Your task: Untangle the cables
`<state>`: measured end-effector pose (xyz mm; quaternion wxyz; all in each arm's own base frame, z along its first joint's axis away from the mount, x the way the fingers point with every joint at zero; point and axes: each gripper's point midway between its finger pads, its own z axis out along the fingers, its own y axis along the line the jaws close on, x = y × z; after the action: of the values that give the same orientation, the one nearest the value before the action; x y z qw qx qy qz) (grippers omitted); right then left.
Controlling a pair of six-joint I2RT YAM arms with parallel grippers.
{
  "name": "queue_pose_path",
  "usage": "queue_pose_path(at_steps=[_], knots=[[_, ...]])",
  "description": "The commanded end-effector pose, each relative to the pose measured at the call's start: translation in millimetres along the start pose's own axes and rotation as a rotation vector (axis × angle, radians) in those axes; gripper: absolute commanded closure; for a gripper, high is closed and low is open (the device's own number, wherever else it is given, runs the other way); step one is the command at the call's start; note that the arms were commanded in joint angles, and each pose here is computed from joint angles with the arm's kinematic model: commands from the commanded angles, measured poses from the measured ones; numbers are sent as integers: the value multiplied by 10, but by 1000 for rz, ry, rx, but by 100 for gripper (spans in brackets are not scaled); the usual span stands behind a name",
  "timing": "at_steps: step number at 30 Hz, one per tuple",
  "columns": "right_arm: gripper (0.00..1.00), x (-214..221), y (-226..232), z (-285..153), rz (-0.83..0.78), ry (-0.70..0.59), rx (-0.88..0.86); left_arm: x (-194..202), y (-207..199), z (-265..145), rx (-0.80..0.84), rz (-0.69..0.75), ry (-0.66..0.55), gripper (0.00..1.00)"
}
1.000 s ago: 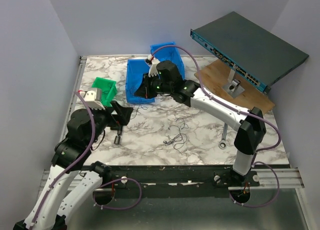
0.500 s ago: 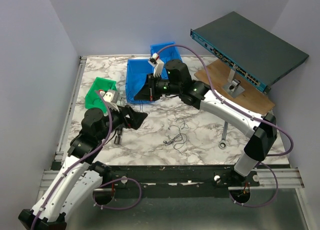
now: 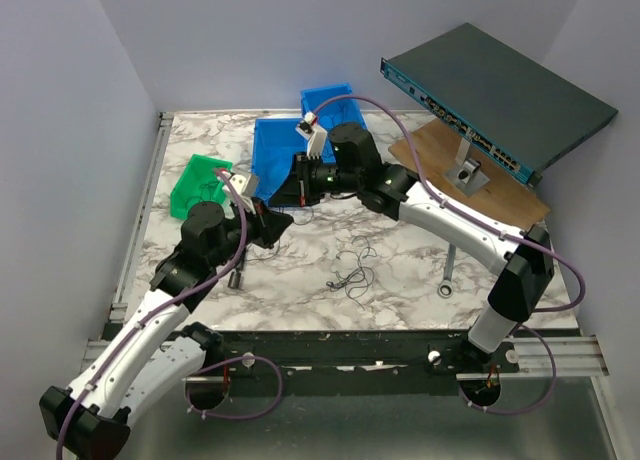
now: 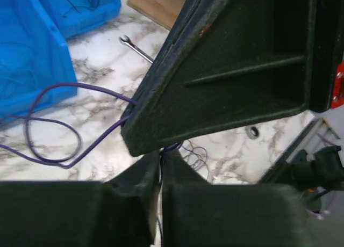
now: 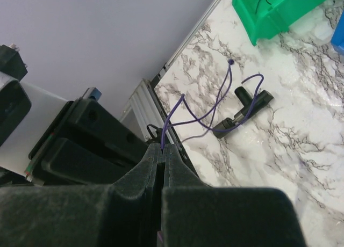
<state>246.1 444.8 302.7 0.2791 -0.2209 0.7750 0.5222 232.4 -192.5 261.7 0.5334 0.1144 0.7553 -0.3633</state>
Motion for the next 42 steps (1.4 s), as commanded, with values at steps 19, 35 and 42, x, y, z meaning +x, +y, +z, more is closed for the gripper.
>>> queue_pose_path(at_steps=[19, 35, 42], knots=[[11, 198, -997, -1073, -168, -308, 548, -404, 1445, -273, -684, -114, -65, 100], [11, 667, -1179, -1306, -257, -391, 470, -1122, 2495, -114, -835, -339, -220, 100], [11, 737, -1330, -1284, -267, -378, 513, -949, 2963, 120, -871, -432, -157, 100]])
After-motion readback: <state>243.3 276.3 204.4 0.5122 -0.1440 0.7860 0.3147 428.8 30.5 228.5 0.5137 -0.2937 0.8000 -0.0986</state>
